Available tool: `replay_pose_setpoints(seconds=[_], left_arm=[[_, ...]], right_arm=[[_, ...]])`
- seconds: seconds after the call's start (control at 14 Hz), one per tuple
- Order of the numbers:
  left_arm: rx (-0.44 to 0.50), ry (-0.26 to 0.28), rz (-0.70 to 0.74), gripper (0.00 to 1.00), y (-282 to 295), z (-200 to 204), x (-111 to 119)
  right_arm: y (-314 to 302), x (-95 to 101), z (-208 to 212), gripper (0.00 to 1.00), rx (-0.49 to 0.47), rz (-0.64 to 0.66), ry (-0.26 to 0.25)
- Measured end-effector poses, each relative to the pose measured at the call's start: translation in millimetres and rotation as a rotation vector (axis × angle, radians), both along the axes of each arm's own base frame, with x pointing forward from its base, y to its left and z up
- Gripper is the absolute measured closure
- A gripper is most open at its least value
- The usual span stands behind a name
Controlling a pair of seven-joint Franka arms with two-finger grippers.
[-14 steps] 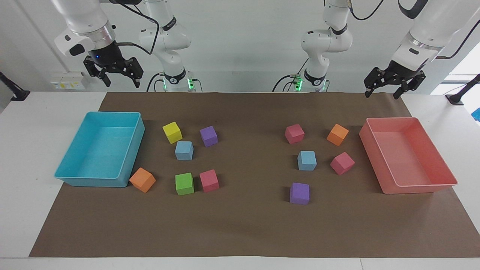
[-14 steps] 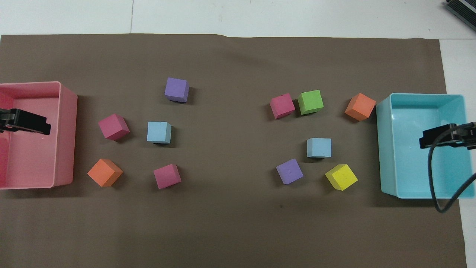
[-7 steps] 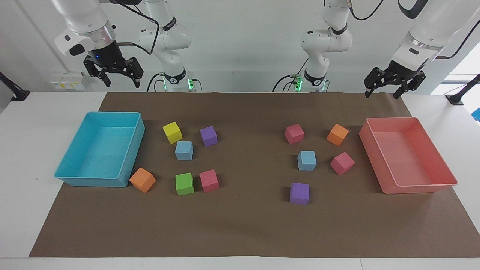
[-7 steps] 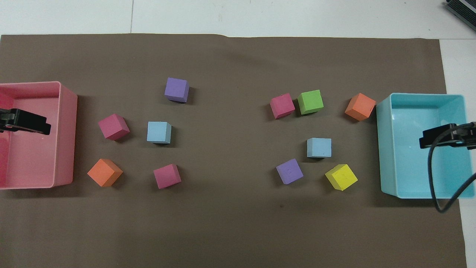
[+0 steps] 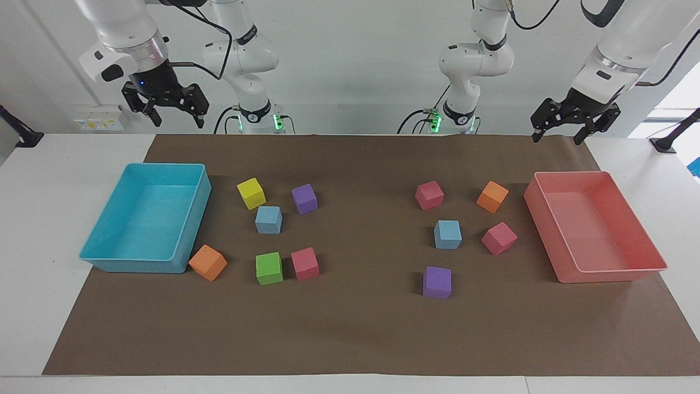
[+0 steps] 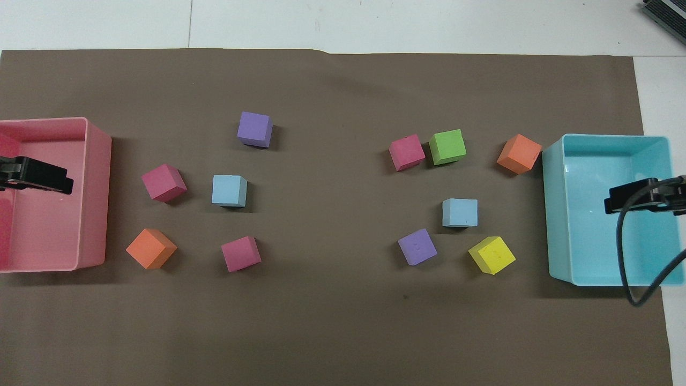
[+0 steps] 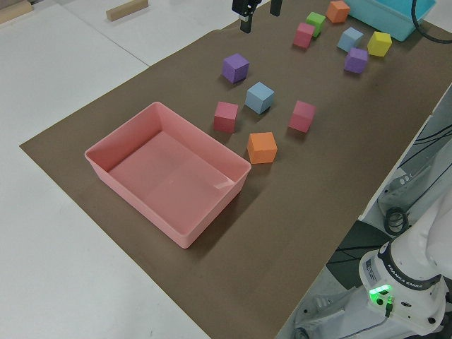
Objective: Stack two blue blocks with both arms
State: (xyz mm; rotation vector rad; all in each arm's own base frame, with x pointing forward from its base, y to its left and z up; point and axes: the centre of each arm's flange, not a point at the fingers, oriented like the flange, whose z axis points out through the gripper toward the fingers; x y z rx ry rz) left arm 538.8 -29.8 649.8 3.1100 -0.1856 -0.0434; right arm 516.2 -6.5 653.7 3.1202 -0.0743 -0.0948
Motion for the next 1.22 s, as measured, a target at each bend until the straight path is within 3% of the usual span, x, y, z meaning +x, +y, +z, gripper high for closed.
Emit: replay_pose_setpoints(seconds=[0.64, 1.07, 1.22], left_arm=[[0.000, 0.000, 0.000, 0.00, 0, 0, 0], [0.000, 0.000, 0.000, 0.00, 0, 0, 0], [0.000, 0.000, 0.000, 0.00, 0, 0, 0]], right_arm=[[1, 7.5, 0, 0.00, 0.000, 0.004, -0.055], [48, 27.8, -55, 0.00, 0.005, 0.024, -0.104], [74, 33.8, -83, 0.00, 0.003, 0.041, -0.089]])
